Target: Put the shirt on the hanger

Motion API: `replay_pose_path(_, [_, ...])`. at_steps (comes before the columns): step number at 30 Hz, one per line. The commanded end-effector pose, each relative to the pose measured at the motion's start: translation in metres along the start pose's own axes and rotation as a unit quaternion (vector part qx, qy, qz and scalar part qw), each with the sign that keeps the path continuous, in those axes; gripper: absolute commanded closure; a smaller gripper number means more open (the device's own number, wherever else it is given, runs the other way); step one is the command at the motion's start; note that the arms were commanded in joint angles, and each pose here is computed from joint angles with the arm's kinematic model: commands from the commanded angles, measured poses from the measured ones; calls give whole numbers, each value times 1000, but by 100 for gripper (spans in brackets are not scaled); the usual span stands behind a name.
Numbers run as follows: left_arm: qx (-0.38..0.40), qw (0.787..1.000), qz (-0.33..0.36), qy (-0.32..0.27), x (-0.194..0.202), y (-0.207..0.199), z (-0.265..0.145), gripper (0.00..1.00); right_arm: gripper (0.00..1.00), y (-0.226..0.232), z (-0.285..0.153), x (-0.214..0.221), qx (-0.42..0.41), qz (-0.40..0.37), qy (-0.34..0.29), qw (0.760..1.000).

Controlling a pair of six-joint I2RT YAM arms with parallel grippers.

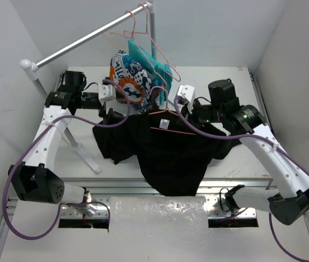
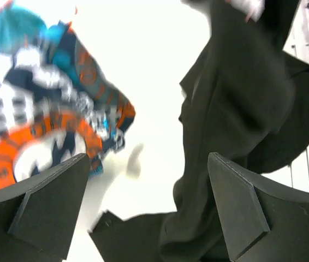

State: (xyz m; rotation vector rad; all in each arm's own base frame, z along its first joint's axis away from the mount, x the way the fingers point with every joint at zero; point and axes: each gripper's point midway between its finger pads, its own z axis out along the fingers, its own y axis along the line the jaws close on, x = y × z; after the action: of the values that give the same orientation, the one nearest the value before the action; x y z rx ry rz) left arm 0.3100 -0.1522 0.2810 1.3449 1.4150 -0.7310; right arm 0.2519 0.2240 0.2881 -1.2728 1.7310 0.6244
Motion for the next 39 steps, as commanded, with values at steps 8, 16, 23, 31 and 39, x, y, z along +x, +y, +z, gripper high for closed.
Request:
replay_pose_path(8, [122,992,17,-32,-57,-62,43,12,100,0,36,-33,-11,-30,-40,999])
replay_pose_path(16, [84,996,-1,-35,-43,-44,67,22,100,22,44,-45,-56,-48,-86,994])
replay_pose_path(23, [101,994,-12,-43,-45,-50,71,100,100,20,48,-43,-52,-40,-81,995])
replay_pose_path(31, [49,999,2,9,-24,-35,69,100,5,-9,24,-64,60,19,-109,992])
replay_pose_path(39, [18,999,12,30,-17,-26,66,100,48,-28,-10,-30,195,215,-48,956])
